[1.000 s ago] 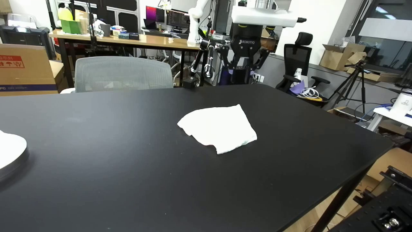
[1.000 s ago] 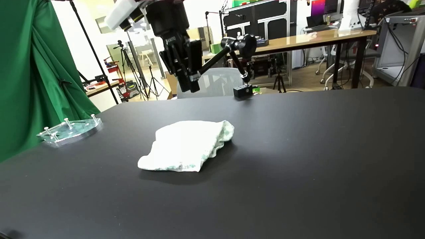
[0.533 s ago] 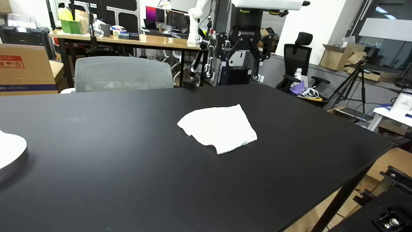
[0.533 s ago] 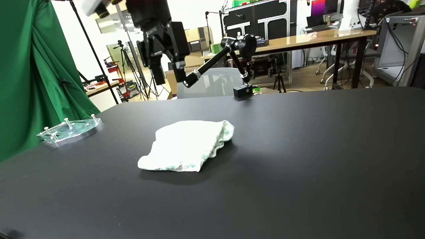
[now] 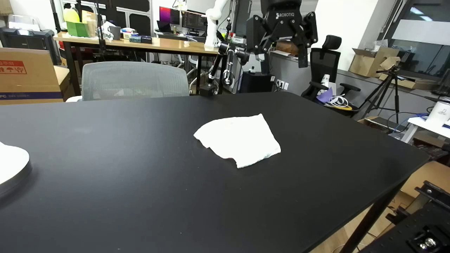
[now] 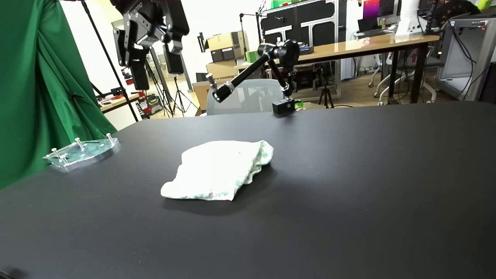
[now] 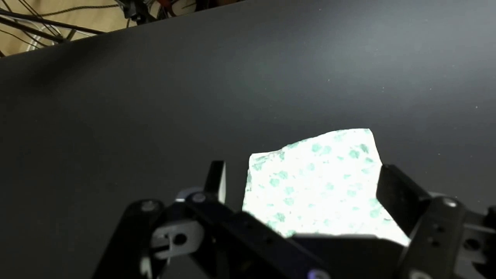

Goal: Unhang the cloth from the stand

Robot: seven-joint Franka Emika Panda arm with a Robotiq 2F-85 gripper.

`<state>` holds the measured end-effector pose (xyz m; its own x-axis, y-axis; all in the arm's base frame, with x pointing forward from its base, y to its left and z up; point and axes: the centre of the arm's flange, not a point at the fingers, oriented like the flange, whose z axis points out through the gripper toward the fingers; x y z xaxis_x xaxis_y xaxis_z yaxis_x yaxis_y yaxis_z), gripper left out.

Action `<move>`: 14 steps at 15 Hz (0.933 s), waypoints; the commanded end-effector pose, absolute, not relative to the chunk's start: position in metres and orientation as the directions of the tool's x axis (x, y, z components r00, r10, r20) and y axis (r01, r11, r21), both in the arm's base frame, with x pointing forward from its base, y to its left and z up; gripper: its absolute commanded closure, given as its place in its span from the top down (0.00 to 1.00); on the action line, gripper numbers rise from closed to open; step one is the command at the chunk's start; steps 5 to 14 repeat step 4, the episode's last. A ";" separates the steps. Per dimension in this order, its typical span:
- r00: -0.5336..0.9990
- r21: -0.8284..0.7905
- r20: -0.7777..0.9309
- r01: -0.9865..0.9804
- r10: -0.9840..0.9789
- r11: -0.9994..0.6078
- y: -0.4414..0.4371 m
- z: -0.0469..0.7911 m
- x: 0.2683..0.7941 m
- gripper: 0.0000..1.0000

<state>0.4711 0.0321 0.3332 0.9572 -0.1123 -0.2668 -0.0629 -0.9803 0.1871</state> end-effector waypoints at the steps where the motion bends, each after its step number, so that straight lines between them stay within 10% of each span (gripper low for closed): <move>1: 0.958 0.197 -0.258 -0.076 -0.126 -0.978 0.029 0.348 0.462 1.00; 14: 0.948 0.186 -0.275 -0.110 -0.159 -0.976 0.024 0.348 0.466 1.00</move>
